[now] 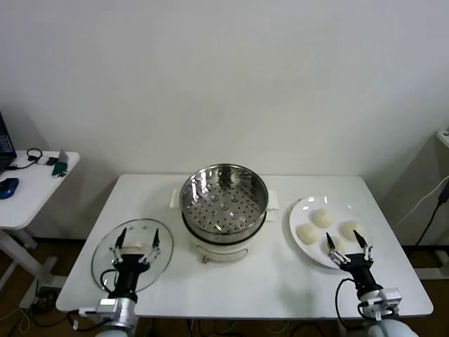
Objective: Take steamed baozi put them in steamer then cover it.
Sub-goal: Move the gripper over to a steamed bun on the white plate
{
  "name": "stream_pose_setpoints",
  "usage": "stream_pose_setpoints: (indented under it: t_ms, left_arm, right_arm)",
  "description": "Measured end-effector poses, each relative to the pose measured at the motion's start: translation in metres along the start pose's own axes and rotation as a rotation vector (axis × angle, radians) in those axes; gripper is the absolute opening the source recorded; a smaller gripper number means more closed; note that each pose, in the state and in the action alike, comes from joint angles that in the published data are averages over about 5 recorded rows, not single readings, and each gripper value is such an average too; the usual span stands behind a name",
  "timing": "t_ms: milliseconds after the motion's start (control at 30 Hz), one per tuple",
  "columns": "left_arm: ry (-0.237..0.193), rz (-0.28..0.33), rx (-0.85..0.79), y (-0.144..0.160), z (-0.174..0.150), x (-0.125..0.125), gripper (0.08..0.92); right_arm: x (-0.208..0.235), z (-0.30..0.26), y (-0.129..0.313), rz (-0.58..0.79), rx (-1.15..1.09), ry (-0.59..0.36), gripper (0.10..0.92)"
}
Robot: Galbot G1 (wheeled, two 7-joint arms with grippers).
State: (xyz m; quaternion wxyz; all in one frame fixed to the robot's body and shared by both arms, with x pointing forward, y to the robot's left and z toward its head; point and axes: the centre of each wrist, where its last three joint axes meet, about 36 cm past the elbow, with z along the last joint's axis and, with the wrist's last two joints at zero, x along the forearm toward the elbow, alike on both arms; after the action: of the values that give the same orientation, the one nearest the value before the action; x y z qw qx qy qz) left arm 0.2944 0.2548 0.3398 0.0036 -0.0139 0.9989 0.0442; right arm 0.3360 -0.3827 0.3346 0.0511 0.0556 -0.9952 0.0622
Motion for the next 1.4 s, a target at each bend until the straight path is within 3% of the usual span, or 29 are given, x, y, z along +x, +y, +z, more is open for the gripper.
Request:
stream_pose_setpoints:
  t_ms: [300, 667, 1000, 1400]
  left_arm:
    - [-0.005, 0.013, -0.005, -0.002, -0.002, 0.004, 0.823]
    - [0.009, 0.015, -0.021, 0.000, 0.000, 0.008, 0.823]
    - [0.021, 0.012, -0.016, 0.000, 0.002, 0.007, 0.823]
    - [0.023, 0.001, -0.022, 0.004, 0.001, 0.002, 0.823]
  right_arm:
    - [-0.033, -0.040, -0.066, -0.231, 0.233, 0.110, 0.823]
    - [-0.110, -0.116, -0.147, -0.584, 0.574, 0.361, 0.823]
    - [-0.189, -0.170, -0.165, -0.800, 0.778, 0.573, 0.823]
    - [-0.268, -0.184, -0.157, -0.946, 0.912, 0.801, 0.823]
